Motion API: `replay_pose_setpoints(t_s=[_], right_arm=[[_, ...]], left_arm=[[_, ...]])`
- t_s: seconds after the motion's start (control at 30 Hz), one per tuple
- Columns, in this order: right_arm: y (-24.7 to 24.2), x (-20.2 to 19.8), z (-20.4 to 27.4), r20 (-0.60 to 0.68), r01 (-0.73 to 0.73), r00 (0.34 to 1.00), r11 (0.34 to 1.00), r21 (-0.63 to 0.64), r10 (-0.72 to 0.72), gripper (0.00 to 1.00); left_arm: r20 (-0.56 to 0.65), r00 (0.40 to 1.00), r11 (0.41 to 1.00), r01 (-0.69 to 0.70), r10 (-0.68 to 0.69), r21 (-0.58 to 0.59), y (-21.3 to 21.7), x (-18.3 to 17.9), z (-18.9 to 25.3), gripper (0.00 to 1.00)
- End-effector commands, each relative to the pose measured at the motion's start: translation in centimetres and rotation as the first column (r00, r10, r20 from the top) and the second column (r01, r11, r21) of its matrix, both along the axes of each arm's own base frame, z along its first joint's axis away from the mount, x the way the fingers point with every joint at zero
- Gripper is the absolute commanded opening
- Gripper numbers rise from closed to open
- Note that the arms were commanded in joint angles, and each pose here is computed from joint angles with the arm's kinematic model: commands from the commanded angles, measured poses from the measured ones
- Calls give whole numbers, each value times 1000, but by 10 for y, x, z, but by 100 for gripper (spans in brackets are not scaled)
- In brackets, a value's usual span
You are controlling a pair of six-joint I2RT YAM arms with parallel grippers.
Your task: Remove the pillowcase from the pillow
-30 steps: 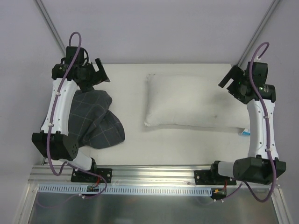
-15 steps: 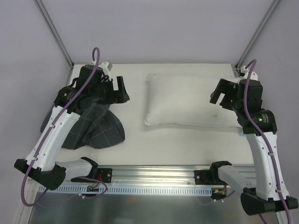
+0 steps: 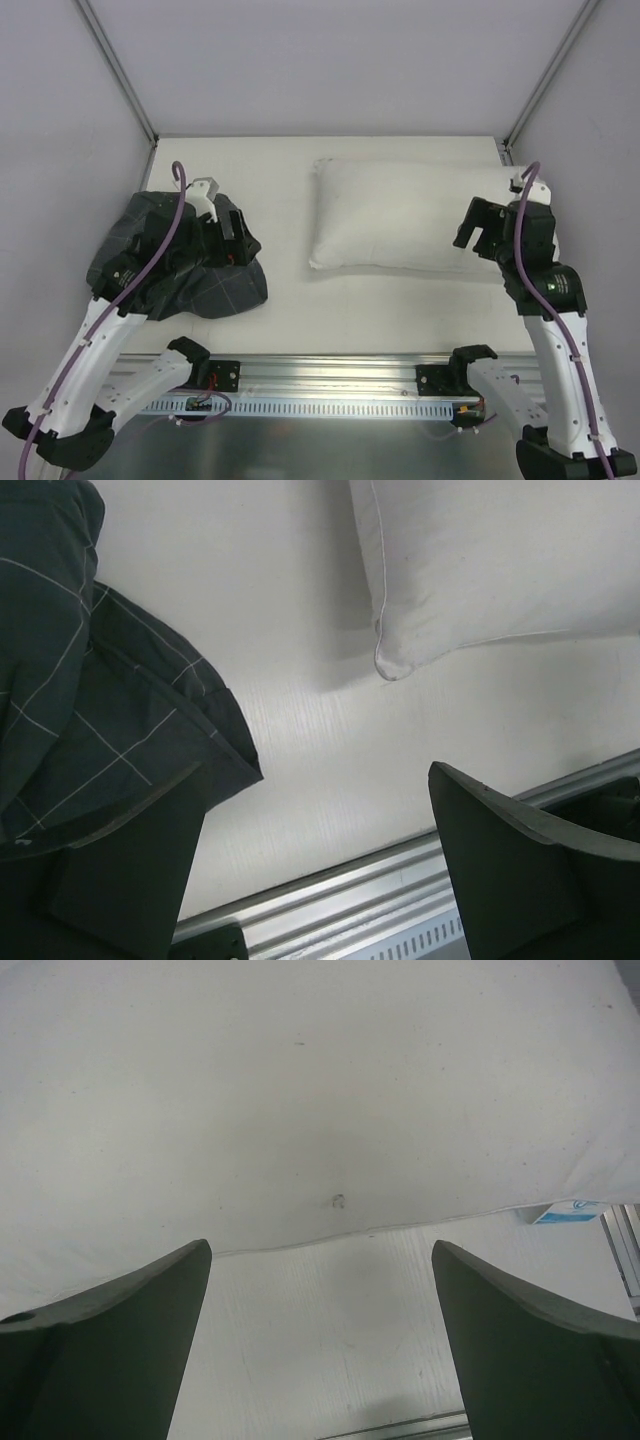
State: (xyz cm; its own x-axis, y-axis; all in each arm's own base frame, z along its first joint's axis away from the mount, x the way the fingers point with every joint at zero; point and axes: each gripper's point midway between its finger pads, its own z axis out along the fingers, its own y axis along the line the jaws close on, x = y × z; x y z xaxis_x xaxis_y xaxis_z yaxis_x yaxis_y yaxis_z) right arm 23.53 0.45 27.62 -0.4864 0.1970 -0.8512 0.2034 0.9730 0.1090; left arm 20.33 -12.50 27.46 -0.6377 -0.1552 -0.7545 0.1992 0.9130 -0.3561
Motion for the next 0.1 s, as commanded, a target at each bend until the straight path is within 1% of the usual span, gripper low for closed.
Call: replay_pose_setpoints(t_s=[0.0,0.07], right_arm=[[-7,4,8,58,28,998,999,-27,-27,96],[-11,3,10,72,54,996,998,-31,-52,96]], left_arm=[[49,998,999,-27,29,-28,0,8,2,92],[54,998,999,-27,29,-28,0,8,3,92]])
